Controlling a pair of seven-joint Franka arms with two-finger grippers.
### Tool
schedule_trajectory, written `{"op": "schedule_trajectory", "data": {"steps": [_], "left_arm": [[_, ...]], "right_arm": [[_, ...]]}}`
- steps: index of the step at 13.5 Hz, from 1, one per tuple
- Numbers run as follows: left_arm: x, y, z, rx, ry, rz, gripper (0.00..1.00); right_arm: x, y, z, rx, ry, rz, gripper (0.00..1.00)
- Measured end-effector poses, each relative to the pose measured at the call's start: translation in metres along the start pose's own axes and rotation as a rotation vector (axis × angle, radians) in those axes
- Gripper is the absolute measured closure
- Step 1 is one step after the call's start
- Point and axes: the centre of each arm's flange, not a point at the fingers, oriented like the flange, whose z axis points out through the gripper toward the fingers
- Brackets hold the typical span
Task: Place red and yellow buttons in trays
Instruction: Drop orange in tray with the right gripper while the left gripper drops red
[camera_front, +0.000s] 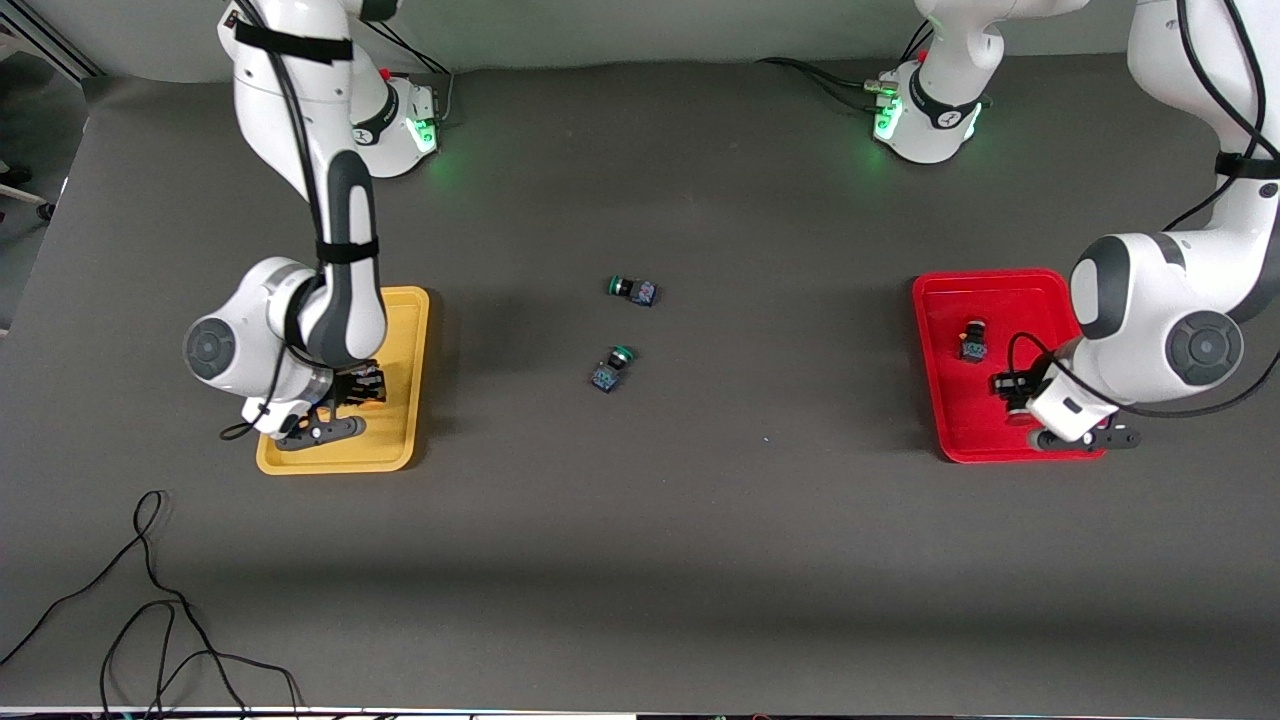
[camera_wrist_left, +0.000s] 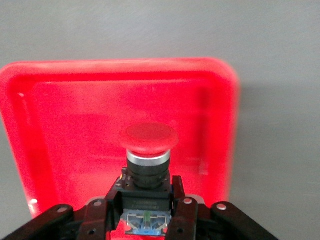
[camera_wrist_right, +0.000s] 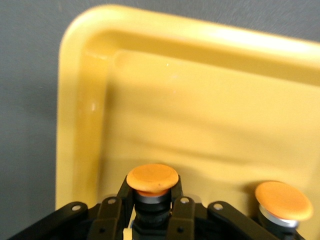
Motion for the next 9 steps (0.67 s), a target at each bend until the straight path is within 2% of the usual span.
{"op": "schedule_trajectory", "data": {"steps": [2,5,6,7,9], "left_arm": [[-0.018,-0.028,0.036,0.008,0.055,0.047,0.58],[-0.038,-0.057,0.062,0.001,0.077,0.075,0.58],[-0.038,-0.057,0.061,0.002,0.078,0.078,0.52],[-0.037,-0.055,0.058,0.001,0.077,0.083,0.4],[-0.033,-0.051,0.047,-0.001,0.051,0.092,0.18]], "right_arm": [[0.001,-0.002,0.001,-0.004,0.0,-0.002,0.53],[0.01,-0.007,-0.016,0.009,0.037,0.019,0.19],[0.013,-0.012,-0.033,0.012,0.06,0.035,0.07],[0.014,-0.018,-0.053,0.014,0.076,0.041,0.0],[0.013,-0.037,-0.103,0.011,0.109,0.044,0.0]]}}
